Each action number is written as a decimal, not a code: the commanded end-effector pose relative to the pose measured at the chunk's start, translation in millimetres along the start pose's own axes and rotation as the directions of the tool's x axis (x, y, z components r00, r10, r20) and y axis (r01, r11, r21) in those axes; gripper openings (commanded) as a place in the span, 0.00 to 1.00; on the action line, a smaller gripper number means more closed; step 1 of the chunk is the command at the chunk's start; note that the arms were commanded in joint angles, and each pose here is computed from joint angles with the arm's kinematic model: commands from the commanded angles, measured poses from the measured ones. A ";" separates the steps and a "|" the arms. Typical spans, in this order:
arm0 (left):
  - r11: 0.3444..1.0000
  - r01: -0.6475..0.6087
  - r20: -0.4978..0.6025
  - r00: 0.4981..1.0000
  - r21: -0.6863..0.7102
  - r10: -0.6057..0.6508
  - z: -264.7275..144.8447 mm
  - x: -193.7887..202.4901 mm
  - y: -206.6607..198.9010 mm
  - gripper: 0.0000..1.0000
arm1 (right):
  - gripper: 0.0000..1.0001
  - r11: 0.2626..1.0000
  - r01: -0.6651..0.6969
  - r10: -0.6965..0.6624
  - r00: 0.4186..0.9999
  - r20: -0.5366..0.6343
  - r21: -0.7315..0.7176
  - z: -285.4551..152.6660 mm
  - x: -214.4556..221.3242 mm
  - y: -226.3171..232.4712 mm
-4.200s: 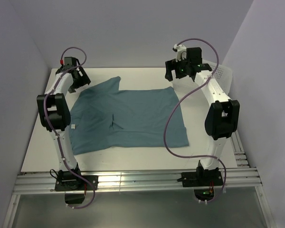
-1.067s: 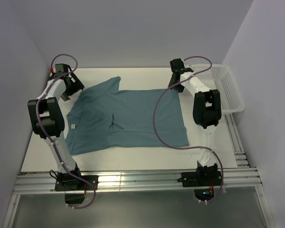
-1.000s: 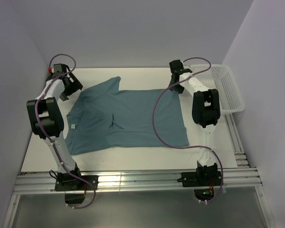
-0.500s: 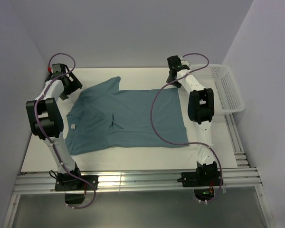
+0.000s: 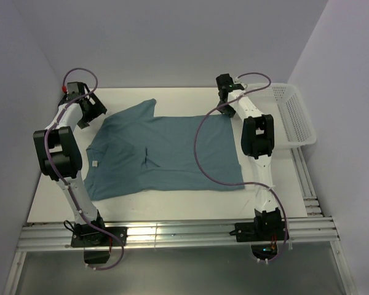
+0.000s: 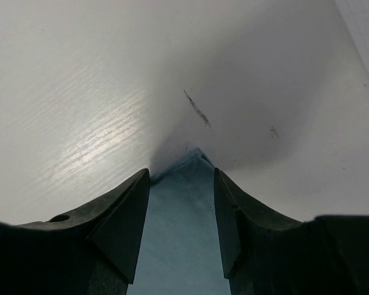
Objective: Roll the t-shirts
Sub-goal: Fold the tshirt
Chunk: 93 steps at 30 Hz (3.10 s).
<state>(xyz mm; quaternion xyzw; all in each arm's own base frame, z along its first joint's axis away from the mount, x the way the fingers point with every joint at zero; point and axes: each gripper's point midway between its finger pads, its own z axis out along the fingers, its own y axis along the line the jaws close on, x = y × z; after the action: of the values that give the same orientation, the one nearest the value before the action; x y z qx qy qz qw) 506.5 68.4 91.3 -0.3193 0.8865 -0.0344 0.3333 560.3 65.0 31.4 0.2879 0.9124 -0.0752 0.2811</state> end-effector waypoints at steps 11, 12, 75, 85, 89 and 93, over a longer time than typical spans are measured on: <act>0.995 -0.058 0.023 0.998 0.084 0.057 22.4 -12.1 -19.1 0.95 | 0.29 0.997 -0.074 0.074 0.997 -0.003 0.028 3.1 -2.0 -8.7; 0.995 -0.061 0.020 0.998 0.081 0.060 25.4 -11.3 -18.8 0.95 | 0.27 0.997 -0.074 0.074 0.997 -0.001 0.024 3.0 -2.2 -8.3; 0.868 -0.419 0.031 0.904 0.267 0.427 83.3 39.0 -126.6 0.59 | 0.12 0.992 -0.099 0.093 0.991 -0.094 -0.072 9.6 -0.9 -7.6; 0.856 -0.426 0.007 0.896 0.291 0.444 86.2 48.4 -126.0 0.36 | 0.11 0.991 -0.108 0.100 0.989 -0.106 -0.073 11.6 0.4 -9.1; 0.856 -0.439 0.006 0.891 0.273 0.454 87.3 51.7 -120.1 0.26 | 0.11 0.991 -0.112 0.104 0.989 -0.107 -0.073 12.2 0.1 -9.3; 0.854 -0.438 0.021 0.892 0.280 0.451 81.6 47.3 -123.5 0.00 | 0.11 0.990 -0.115 0.106 0.989 -0.104 -0.080 11.0 -1.8 -7.8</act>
<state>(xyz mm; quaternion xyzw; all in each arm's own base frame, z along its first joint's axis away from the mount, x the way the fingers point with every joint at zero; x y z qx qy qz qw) 605.6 -40.4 30.0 -0.0660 0.9256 -0.0841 0.3631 558.2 61.7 21.0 0.3178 0.9164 -0.0079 0.2431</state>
